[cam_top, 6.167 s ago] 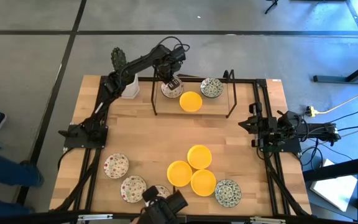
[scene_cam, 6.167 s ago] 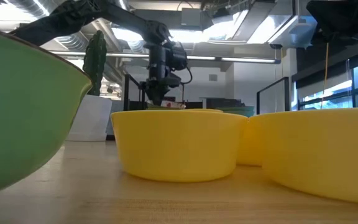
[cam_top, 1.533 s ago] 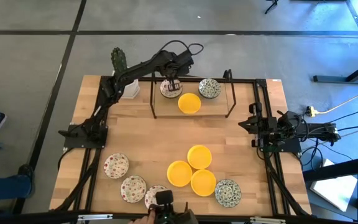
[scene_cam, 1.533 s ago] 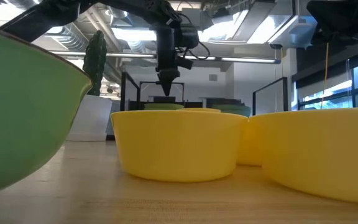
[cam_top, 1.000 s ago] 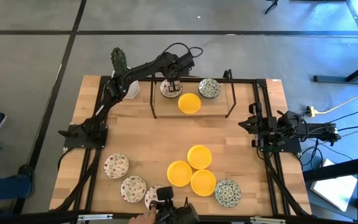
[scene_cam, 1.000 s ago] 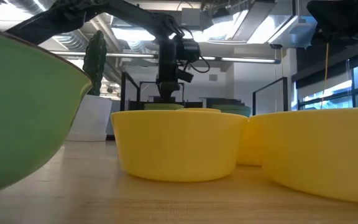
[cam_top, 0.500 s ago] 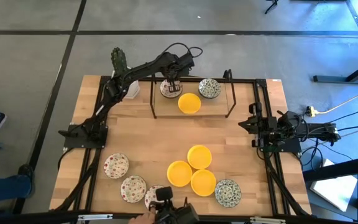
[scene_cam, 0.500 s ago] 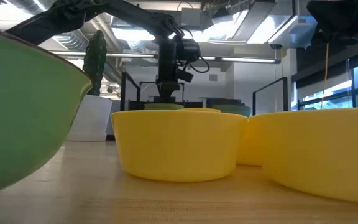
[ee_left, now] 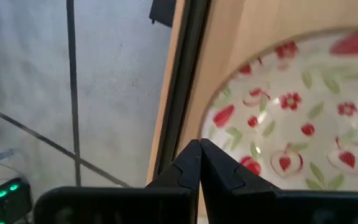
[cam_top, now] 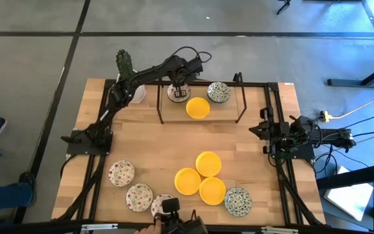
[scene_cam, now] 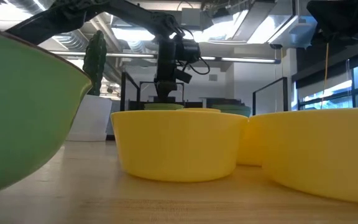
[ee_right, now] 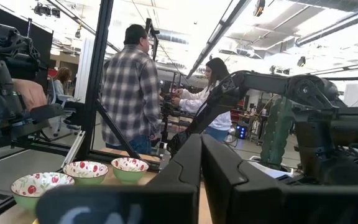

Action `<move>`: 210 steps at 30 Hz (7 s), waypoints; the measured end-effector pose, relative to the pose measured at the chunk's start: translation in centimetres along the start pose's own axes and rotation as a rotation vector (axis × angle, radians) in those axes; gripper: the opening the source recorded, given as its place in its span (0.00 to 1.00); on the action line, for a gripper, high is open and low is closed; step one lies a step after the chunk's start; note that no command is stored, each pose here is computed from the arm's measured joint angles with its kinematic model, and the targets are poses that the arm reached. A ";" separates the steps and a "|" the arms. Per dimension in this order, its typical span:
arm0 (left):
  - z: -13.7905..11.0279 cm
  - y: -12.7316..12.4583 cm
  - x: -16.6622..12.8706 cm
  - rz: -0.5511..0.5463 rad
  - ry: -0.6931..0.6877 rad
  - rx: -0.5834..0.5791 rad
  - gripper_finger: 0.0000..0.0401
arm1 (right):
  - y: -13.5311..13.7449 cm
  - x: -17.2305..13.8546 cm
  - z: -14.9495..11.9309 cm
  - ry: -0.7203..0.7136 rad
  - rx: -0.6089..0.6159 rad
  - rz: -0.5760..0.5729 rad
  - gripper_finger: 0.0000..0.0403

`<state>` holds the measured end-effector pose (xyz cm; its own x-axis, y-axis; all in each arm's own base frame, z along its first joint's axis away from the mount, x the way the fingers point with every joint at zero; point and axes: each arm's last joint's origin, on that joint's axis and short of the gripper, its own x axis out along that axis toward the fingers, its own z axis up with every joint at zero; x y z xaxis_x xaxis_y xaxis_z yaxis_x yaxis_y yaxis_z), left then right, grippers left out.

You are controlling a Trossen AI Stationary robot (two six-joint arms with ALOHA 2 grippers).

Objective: Pick & Place Mini bowls
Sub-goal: Stack the blue bowl on top of the blue bowls on the shelf

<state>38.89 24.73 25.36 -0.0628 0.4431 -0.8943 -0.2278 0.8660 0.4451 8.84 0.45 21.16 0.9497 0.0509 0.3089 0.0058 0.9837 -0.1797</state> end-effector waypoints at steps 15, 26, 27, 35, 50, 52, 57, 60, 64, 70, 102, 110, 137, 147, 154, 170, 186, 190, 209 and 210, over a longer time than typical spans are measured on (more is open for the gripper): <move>-0.5 -0.6 -1.8 0.051 0.023 0.078 0.01 | 0.0 0.0 0.0 0.000 -0.022 -0.001 0.04; -1.0 -1.4 -5.7 0.082 -0.054 0.138 0.00 | 0.0 0.0 0.0 0.000 -0.002 -0.001 0.04; -1.0 -1.3 -5.8 0.084 -0.058 0.135 0.00 | 0.0 0.0 0.0 0.000 -0.003 -0.001 0.04; -1.4 -0.9 -5.5 0.011 -0.053 0.113 0.00 | 0.0 0.0 0.0 0.000 -0.018 -0.001 0.04; -1.5 -0.7 -5.3 0.003 -0.046 0.094 0.00 | 0.0 0.0 0.0 0.000 -0.019 -0.001 0.04; -1.6 -0.7 -5.3 -0.008 -0.049 0.079 0.01 | 0.0 0.0 0.0 0.000 -0.019 -0.001 0.04; -1.5 -0.8 -5.4 -0.025 -0.056 0.079 0.00 | 0.0 0.0 0.0 0.000 0.001 0.000 0.04; -1.5 -0.9 -5.4 -0.027 -0.058 0.081 0.01 | 0.0 0.0 0.0 0.000 -0.002 -0.001 0.04; -1.5 -0.7 -5.3 -0.027 -0.056 0.080 0.00 | 0.0 0.0 0.0 0.000 -0.004 -0.001 0.04; -1.6 -0.3 -5.1 -0.035 -0.054 0.049 0.01 | 0.0 0.0 0.0 0.000 -0.020 0.000 0.04; -1.8 -1.1 -5.3 -0.060 -0.022 0.066 0.00 | 0.0 0.0 0.0 0.000 -0.002 0.000 0.04; -1.9 -0.8 -5.2 -0.059 -0.019 0.052 0.00 | 0.0 0.0 0.0 0.000 -0.003 -0.001 0.04; -1.9 -1.1 -5.3 -0.060 -0.019 0.055 0.00 | 0.0 0.0 0.0 0.000 0.002 0.000 0.04; -1.9 -1.1 -5.3 -0.060 -0.019 0.056 0.01 | 0.0 0.0 0.0 0.000 0.001 0.000 0.04; -1.9 -1.1 -5.3 -0.060 -0.019 0.055 0.01 | 0.0 0.0 0.0 0.000 0.002 0.000 0.04; -1.9 -1.1 -5.3 -0.060 -0.019 0.056 0.01 | 0.0 0.0 0.0 0.000 0.002 0.000 0.04; -1.9 -1.1 -5.3 -0.060 -0.019 0.055 0.00 | 0.0 0.0 0.0 0.000 0.002 0.000 0.04; -1.9 -1.1 -5.3 -0.060 -0.019 0.055 0.00 | 0.0 0.0 0.0 0.000 0.001 0.000 0.04; -2.3 -1.4 -5.3 -0.116 0.013 0.030 0.00 | 0.0 0.0 0.0 0.000 0.019 0.000 0.04; -2.3 -1.4 -5.3 -0.125 0.017 0.026 0.00 | 0.0 0.0 0.0 0.000 0.024 0.000 0.04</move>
<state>37.29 20.59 29.41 -0.0516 0.3276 -0.9434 -0.2097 0.9201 0.3309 8.84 0.45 21.16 0.9496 0.0506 0.3093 -0.0013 0.9875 -0.1573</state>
